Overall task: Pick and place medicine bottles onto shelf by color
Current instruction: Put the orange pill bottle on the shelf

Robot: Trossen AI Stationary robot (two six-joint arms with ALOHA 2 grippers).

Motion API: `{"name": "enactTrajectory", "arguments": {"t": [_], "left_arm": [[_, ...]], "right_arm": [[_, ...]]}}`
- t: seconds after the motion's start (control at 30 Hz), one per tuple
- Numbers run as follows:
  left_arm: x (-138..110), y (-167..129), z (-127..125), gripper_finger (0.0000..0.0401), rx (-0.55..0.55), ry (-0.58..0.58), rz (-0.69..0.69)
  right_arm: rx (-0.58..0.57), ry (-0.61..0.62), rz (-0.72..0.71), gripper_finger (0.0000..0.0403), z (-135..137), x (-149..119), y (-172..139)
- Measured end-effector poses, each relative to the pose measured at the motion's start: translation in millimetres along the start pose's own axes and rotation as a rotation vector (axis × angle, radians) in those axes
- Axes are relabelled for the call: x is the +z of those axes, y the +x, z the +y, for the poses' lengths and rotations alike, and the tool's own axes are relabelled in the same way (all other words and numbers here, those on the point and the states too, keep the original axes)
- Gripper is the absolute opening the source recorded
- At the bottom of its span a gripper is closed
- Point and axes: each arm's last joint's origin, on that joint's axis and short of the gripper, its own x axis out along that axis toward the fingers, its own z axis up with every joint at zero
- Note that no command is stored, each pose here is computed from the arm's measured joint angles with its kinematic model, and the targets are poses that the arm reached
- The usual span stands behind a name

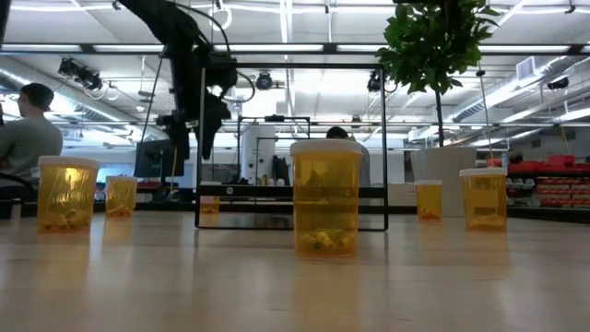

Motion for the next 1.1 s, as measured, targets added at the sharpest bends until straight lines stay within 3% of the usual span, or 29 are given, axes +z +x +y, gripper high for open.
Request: {"name": "enactTrajectory", "arguments": {"t": [0.13,0.77,1.1], "left_arm": [[6.3,15.5,-3.6,0.0328,-0.051,-0.002,0.007],[16.3,53.8,-7.2,0.0327,-0.036,0.051,0.025],[18.4,57.6,-8.1,0.0302,-0.037,0.058,0.011]], "right_arm": [[0.0,0.036,0.0,0.0016,0.0,0.0,0.0],[-0.014,0.079,0.024,0.0016,-1.4,-2.4,0.0],[-0.014,0.087,0.023,0.0016,-1.4,-2.4,0.0]]}}
